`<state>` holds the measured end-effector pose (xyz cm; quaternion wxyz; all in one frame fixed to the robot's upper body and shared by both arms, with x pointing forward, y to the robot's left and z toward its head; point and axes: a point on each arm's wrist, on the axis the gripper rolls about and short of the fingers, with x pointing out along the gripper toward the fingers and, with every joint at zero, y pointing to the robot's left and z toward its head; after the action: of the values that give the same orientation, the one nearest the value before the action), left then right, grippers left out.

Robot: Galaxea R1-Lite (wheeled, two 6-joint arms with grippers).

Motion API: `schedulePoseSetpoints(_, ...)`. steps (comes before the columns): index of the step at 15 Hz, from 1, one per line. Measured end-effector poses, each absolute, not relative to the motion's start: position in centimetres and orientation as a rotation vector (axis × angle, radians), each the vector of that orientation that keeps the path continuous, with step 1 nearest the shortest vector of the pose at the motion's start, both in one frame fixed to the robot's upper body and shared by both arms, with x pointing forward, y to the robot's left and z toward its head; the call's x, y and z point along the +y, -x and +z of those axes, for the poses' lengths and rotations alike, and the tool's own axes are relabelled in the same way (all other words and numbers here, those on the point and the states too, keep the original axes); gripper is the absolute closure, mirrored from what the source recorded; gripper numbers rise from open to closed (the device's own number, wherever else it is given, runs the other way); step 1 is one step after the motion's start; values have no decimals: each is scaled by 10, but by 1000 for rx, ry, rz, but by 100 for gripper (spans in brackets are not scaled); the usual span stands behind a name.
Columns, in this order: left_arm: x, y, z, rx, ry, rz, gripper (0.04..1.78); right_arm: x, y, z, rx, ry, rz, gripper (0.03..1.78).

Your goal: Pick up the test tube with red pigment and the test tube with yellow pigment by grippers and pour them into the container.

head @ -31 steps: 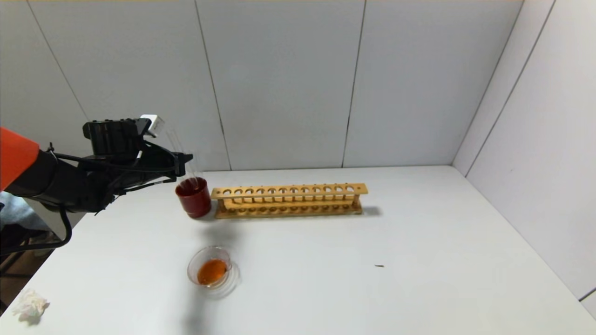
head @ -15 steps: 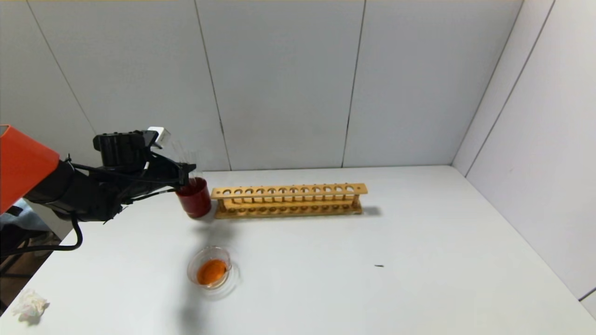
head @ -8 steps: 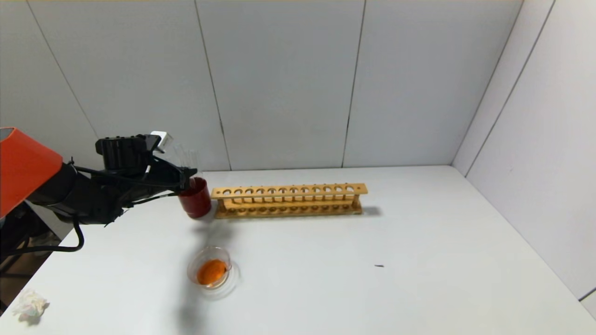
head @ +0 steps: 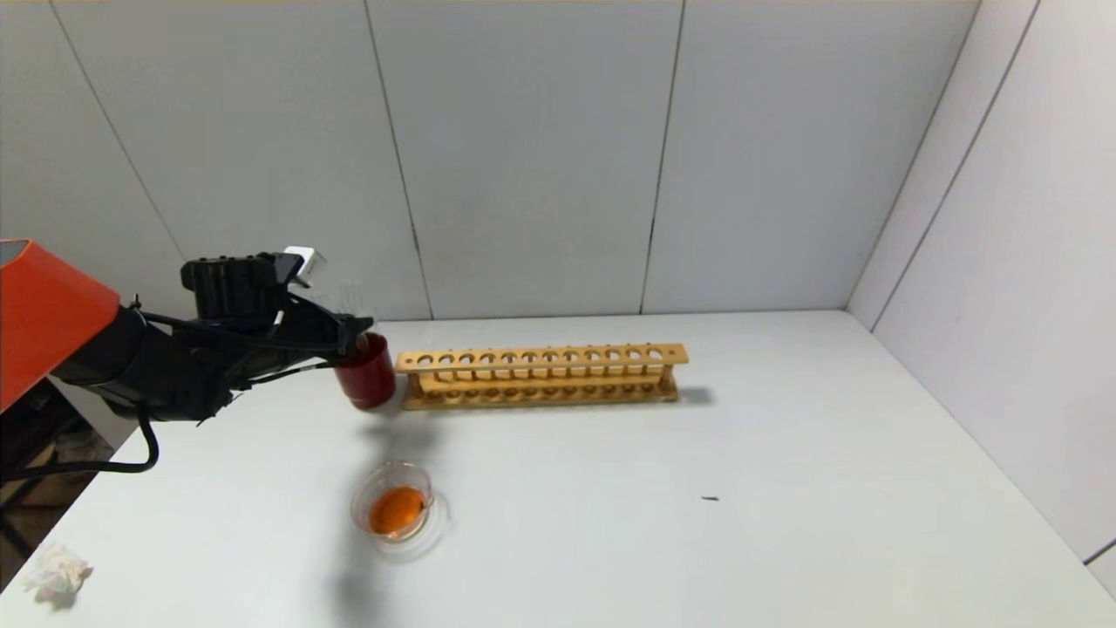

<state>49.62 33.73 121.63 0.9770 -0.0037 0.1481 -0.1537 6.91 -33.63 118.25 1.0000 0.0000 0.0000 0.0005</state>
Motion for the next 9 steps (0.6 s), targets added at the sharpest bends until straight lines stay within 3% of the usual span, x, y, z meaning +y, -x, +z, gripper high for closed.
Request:
schedulePoseSetpoints(2,336,-496,1217,296,6,-312,108,-336,-69,1182,0,0,1,6)
schedulePoseSetpoints(6,332,-497,1221,284,3,-322,41,-336,-69,1182,0,0,0,6)
schedulePoseSetpoints(9,327,-493,1233,258,-2,-332,13,-336,-69,1182,0,0,1,6)
